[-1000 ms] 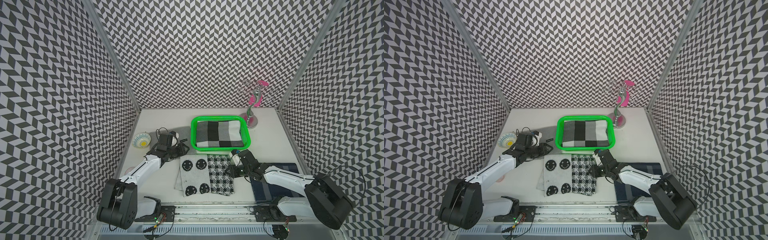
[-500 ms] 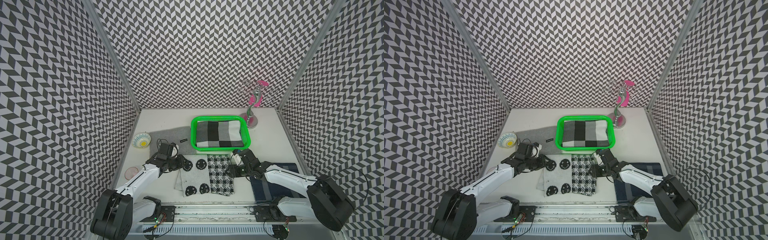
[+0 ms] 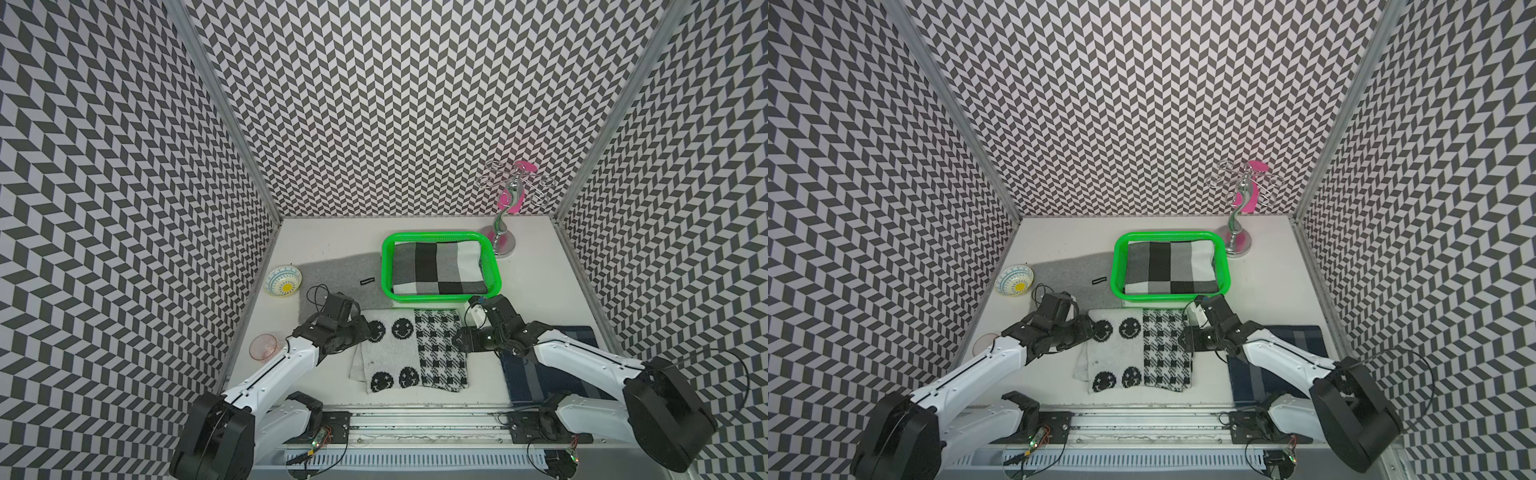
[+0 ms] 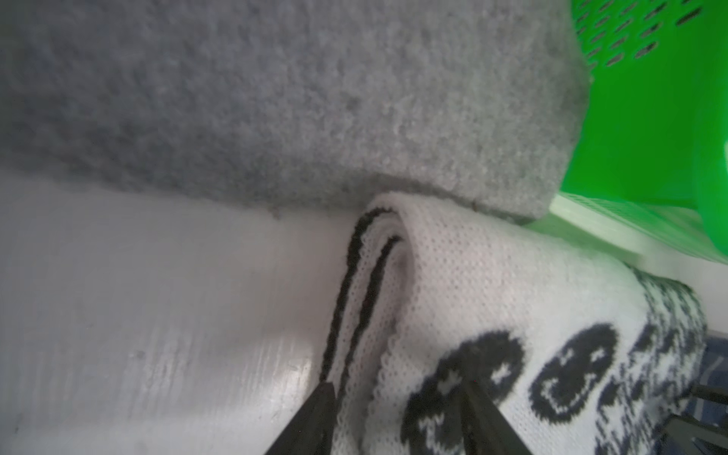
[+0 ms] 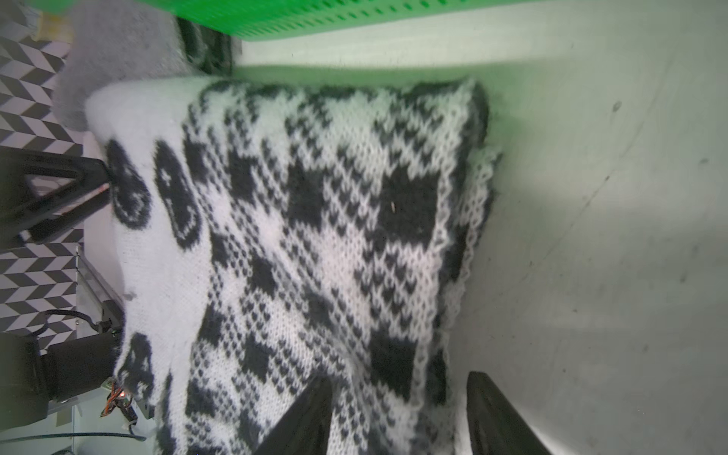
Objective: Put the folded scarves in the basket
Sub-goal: Move the scarf to the center of the board.
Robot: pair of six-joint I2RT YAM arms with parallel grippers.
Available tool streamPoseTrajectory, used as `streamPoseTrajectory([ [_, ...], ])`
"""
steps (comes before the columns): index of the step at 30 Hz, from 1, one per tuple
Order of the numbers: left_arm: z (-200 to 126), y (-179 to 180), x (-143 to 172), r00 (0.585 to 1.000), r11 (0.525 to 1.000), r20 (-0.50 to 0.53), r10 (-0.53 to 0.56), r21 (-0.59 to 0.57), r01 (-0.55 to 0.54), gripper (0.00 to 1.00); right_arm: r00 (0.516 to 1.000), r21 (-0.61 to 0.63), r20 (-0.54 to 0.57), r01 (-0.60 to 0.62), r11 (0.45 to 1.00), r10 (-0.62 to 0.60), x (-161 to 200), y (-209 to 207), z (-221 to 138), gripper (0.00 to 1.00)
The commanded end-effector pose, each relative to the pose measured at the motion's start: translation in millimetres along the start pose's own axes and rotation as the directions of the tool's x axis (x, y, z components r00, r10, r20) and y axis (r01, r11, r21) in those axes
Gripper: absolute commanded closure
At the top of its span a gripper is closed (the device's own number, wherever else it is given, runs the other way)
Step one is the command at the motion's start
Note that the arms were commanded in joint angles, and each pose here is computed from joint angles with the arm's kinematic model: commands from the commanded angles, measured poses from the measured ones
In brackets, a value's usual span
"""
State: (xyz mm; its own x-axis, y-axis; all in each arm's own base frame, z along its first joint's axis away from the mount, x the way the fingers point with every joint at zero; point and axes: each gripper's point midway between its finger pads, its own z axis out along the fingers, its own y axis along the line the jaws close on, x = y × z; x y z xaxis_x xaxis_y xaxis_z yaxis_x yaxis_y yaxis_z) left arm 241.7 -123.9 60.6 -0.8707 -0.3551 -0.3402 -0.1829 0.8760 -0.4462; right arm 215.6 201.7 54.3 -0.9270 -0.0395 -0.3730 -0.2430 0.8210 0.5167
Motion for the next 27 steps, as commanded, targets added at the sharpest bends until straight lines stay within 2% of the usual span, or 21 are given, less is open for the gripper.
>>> streamPoseTrajectory([
  [1,4.7,-5.6,-19.5,0.997,1.000,0.072,0.023,0.012,-0.024,0.44,0.997,-0.064,0.080,0.010,0.998,-0.005,-12.1,6.4,-7.4,0.39],
  [4,13.3,-15.2,-18.5,0.997,0.996,0.054,0.050,0.069,-0.054,0.44,0.993,-0.062,0.120,-0.007,0.998,0.014,-17.1,0.7,-5.3,0.38],
  [9,22.2,-16.8,-16.7,0.997,0.994,0.045,0.065,0.089,-0.069,0.42,0.999,-0.079,0.045,-0.018,0.997,0.022,-6.5,-3.1,12.9,0.37],
  [12,30.0,-14.7,-8.8,0.999,0.994,0.008,0.044,0.098,-0.045,0.41,0.998,-0.113,0.062,-0.011,0.994,0.018,-8.3,0.3,17.5,0.36],
  [16,35.7,0.7,-0.3,1.000,0.999,-0.013,0.019,0.039,-0.019,0.40,0.999,-0.110,0.041,-0.009,0.994,0.013,-8.2,-0.6,24.8,0.36],
  [20,33.2,12.2,-4.0,1.000,0.999,0.012,0.028,-0.030,-0.027,0.38,1.000,-0.090,0.017,0.011,0.996,-0.009,-0.3,3.1,31.3,0.35],
  [27,45.9,2.8,28.0,0.994,0.998,-0.096,0.058,0.028,-0.055,0.38,0.999,-0.108,-0.040,-0.029,0.994,0.025,17.6,1.3,44.4,0.36],
])
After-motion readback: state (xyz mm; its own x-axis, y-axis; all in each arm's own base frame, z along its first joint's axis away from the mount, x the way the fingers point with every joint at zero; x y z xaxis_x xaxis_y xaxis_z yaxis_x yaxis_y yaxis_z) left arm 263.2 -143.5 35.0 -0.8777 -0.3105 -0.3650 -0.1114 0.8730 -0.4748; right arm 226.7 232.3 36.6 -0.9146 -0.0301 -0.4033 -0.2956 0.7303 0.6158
